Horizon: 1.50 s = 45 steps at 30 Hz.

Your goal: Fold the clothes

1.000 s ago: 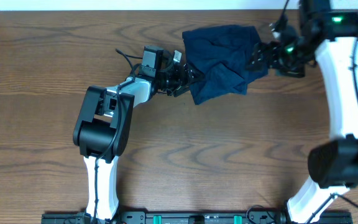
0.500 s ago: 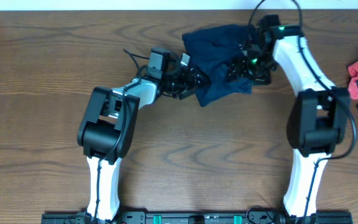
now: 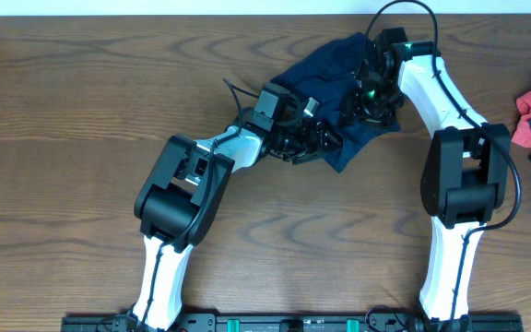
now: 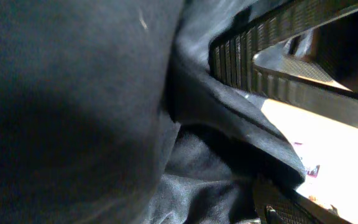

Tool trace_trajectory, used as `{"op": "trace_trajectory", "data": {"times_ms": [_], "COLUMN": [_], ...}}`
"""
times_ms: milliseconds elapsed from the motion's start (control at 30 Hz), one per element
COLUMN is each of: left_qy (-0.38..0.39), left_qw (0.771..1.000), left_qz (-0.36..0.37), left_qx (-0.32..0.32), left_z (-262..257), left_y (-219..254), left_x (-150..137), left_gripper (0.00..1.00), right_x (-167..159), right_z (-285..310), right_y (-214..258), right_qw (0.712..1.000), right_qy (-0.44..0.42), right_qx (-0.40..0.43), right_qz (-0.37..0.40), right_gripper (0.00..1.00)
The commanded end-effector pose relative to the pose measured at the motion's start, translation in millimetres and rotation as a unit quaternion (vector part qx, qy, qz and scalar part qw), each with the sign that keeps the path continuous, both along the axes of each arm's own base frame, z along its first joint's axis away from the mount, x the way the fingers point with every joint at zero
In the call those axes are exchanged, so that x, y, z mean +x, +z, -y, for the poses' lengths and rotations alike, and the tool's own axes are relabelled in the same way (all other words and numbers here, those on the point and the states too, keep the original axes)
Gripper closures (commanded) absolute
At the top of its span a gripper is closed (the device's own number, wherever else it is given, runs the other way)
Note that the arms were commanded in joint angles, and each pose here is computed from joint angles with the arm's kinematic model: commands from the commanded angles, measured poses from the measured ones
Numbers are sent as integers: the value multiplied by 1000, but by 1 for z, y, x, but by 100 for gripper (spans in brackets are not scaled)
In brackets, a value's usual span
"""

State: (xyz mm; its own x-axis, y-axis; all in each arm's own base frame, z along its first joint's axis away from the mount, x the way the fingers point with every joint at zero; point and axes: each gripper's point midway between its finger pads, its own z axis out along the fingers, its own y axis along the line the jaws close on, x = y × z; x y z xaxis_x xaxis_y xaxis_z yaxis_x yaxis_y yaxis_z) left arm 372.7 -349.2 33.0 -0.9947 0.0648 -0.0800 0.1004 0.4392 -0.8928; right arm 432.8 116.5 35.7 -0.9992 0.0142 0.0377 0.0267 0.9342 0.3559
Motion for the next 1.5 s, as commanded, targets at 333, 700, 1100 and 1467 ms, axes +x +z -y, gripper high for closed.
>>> {"op": "trace_trajectory", "data": {"times_ms": [333,700,1100,1467], "left_qy": [88,121,125,124], "left_qw": [996,992,991,991], "left_qz": [2,9,12,10], "left_qx": [18,39,45,45], "left_z": [-70,-87,-88,-88], "left_y": [-8,-15,-16,-16], "left_x": [50,64,65,65], "left_gripper": [22,18,14,14], "right_x": [3,-22,3,10], "right_z": [24,78,106,143], "right_y": [9,0,7,28], "right_qw": [999,964,970,957], "right_qy": [-44,-192,-168,-242], "right_qx": [-4,-164,-173,-157], "right_qz": [-9,-84,-22,-26], "right_gripper": [99,99,1,1]}}
